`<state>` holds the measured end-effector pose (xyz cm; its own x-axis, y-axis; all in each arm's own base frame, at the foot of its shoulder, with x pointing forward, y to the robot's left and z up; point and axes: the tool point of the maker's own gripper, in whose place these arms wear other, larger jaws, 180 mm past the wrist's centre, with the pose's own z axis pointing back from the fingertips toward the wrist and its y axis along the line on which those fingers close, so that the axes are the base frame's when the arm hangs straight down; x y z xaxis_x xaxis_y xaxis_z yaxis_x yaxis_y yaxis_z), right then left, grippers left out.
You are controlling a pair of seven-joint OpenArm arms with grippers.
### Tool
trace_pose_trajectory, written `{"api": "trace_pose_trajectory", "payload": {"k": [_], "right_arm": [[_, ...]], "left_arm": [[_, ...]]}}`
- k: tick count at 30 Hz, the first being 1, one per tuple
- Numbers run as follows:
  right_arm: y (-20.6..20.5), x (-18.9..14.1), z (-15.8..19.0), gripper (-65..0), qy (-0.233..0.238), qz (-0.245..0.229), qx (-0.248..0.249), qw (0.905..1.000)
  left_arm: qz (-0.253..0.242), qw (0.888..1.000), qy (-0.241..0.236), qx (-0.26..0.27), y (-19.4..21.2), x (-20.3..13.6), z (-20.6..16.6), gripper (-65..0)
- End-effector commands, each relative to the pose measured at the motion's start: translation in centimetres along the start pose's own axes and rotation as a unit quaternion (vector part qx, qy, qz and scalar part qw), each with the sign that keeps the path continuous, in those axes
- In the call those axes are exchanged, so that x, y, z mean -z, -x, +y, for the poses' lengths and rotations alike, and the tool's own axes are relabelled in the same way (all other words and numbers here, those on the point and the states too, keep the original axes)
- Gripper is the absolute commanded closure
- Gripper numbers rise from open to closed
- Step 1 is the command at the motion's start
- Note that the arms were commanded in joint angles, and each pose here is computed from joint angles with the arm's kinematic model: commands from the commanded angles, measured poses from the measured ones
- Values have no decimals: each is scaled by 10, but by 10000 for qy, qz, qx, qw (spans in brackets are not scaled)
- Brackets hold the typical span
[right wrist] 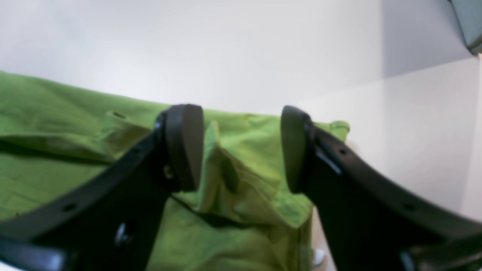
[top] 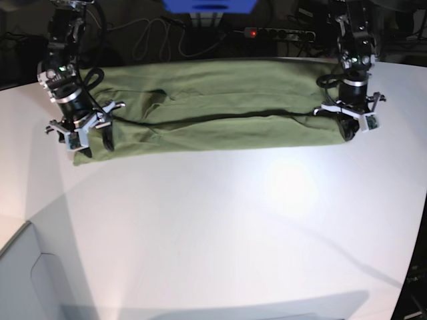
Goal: Fold the T-shirt properly
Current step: 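Regrasp the folded edge with both grippers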
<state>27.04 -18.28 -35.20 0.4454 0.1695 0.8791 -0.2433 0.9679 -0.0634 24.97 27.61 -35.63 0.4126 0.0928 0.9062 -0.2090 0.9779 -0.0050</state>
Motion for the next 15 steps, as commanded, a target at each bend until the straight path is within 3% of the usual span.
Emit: {"api": "trace_pose_trajectory", "payload": {"k": [1, 15], "right_arm": [[-16, -1, -3, -306, 8, -282, -47, 9996], [-4, 7, 17, -311, -276, -105, -36, 9996]], "left_arm": [[-275, 9996, 8, 48, -17, 0, 1, 0], [-238, 9997, 3, 51, -14, 0, 2, 0]]}}
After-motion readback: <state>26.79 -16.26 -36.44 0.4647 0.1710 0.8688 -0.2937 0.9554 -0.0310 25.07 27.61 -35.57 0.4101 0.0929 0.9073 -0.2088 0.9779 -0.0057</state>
